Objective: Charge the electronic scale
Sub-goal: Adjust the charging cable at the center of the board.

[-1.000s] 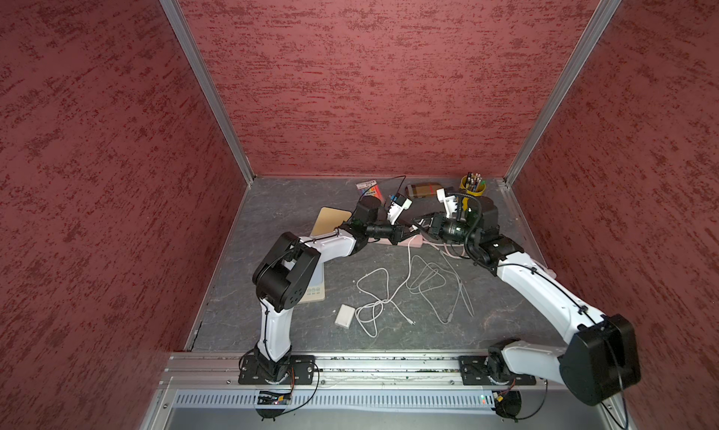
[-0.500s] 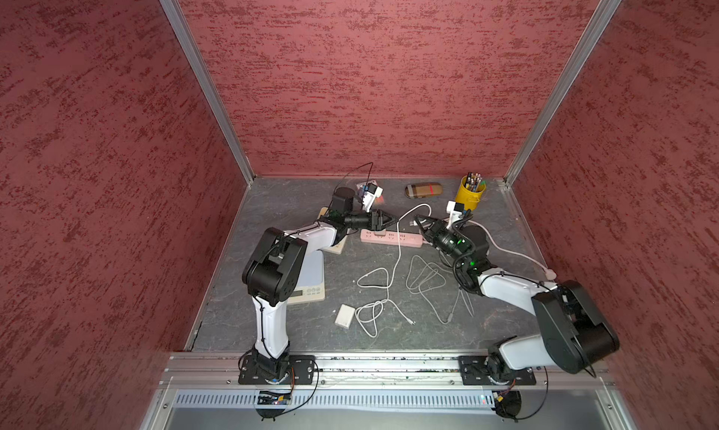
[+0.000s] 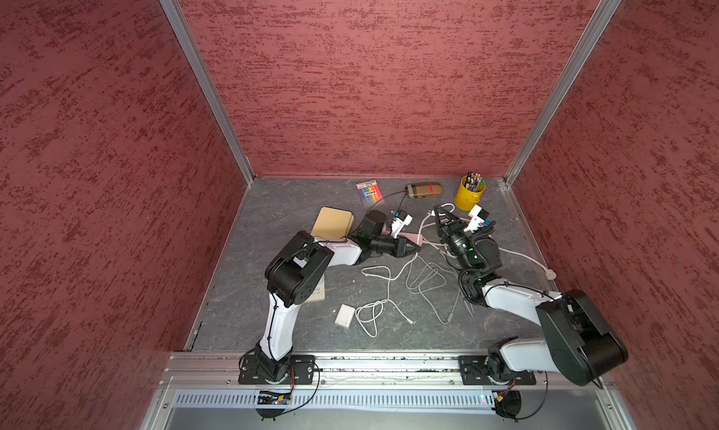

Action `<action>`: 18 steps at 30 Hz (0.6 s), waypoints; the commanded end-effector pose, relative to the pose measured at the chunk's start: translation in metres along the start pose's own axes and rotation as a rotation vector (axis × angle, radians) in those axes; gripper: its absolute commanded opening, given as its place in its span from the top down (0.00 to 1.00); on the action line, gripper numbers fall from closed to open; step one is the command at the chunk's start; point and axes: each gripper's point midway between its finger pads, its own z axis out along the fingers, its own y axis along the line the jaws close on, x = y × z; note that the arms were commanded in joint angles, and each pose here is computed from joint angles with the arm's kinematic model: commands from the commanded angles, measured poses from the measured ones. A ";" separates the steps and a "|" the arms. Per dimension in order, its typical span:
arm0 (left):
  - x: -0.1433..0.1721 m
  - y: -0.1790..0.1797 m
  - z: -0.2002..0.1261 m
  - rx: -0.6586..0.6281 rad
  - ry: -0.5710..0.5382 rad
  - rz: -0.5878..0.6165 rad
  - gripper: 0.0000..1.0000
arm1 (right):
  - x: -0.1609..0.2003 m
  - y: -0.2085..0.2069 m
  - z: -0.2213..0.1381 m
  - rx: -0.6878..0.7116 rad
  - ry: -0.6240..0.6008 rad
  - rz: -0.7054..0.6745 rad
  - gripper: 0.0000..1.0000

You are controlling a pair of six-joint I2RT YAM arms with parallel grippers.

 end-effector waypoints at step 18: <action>-0.021 0.010 -0.076 -0.205 -0.135 0.130 0.34 | 0.018 -0.099 0.084 0.330 -0.050 -0.391 1.00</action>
